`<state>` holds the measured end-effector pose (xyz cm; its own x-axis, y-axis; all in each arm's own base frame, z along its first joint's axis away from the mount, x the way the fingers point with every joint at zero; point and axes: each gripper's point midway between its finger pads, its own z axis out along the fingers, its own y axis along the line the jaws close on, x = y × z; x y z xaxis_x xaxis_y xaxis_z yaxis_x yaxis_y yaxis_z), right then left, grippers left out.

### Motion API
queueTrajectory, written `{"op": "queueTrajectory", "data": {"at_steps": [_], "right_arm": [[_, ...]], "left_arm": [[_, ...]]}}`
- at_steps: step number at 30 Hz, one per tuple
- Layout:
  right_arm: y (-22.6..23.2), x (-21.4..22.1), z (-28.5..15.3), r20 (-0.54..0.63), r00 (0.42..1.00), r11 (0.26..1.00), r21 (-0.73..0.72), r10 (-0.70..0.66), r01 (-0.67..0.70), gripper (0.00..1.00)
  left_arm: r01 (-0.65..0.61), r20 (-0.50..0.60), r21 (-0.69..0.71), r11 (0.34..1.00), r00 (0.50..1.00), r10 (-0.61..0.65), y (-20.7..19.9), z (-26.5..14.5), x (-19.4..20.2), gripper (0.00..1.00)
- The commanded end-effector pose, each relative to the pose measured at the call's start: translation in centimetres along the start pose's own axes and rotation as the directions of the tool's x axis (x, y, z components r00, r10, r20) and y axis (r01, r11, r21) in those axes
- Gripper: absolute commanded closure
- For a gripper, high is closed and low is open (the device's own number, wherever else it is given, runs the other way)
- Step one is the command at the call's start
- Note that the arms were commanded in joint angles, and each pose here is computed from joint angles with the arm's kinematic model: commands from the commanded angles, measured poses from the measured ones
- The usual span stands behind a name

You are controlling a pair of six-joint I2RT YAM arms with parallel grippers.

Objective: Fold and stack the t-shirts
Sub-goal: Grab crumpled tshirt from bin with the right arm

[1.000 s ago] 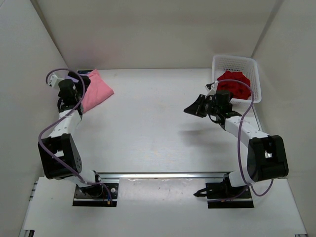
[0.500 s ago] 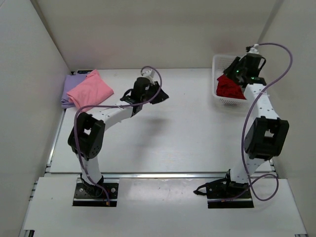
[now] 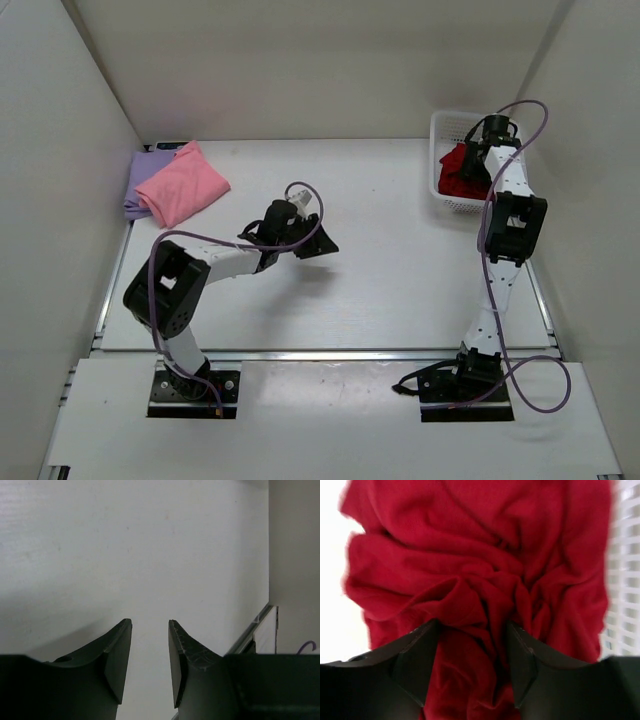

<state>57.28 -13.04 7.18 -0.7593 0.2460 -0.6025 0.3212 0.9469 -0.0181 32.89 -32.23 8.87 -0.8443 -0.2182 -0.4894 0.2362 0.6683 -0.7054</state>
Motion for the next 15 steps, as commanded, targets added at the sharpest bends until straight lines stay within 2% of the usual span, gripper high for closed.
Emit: {"op": "queueTrajectory", "data": {"at_steps": [1,2,3,4,5,6,8,11,15], "right_arm": [[0.1,-1.2,-1.9,0.009,1.000,0.999,-0.034,-0.020,0.021,0.53],[0.3,-1.0,-1.5,0.005,1.000,0.999,-0.051,-0.014,0.014,0.60],[0.3,-1.2,-1.4,0.010,1.000,0.997,-0.073,-0.001,0.002,0.63],[1.3,-1.4,-1.5,0.009,1.000,0.993,-0.118,0.007,-0.006,0.75],[1.4,-1.7,-1.6,0.016,1.000,0.992,-0.125,0.009,-0.007,0.96],[1.6,-2.1,-2.1,0.019,1.000,0.992,-0.126,0.019,-0.017,1.00],[1.3,-4.1,-3.3,0.074,0.997,0.995,-0.093,0.027,-0.020,1.00],[1.6,-7.6,-7.6,0.185,0.982,0.996,-0.085,0.044,-0.028,1.00],[1.9,-12.2,-15.3,0.328,0.940,0.982,-0.186,0.095,-0.035,1.00]], "left_arm": [[-0.042,0.088,0.118,0.992,0.996,0.032,-3.5,-2.8,-1.7,0.53],[-0.041,0.089,0.124,0.991,0.996,0.030,-3.7,-2.9,-1.7,0.53],[-0.046,0.084,0.128,0.991,0.996,0.035,-3.8,-3.0,-1.6,0.54],[-0.050,0.079,0.122,0.991,0.996,0.041,-3.8,-2.9,-1.3,0.55],[-0.050,0.078,0.116,0.992,0.996,0.041,-3.7,-2.9,-1.2,0.54],[-0.052,0.080,0.122,0.991,0.996,0.043,-3.9,-2.9,-1.2,0.55],[-0.056,0.081,0.128,0.990,0.996,0.045,-4.1,-2.9,-1.3,0.55],[-0.049,0.086,0.129,0.990,0.996,0.038,-4.1,-2.9,-1.7,0.54],[-0.046,0.098,0.142,0.989,0.995,0.032,-4.6,-3.4,-2.1,0.54]]}}
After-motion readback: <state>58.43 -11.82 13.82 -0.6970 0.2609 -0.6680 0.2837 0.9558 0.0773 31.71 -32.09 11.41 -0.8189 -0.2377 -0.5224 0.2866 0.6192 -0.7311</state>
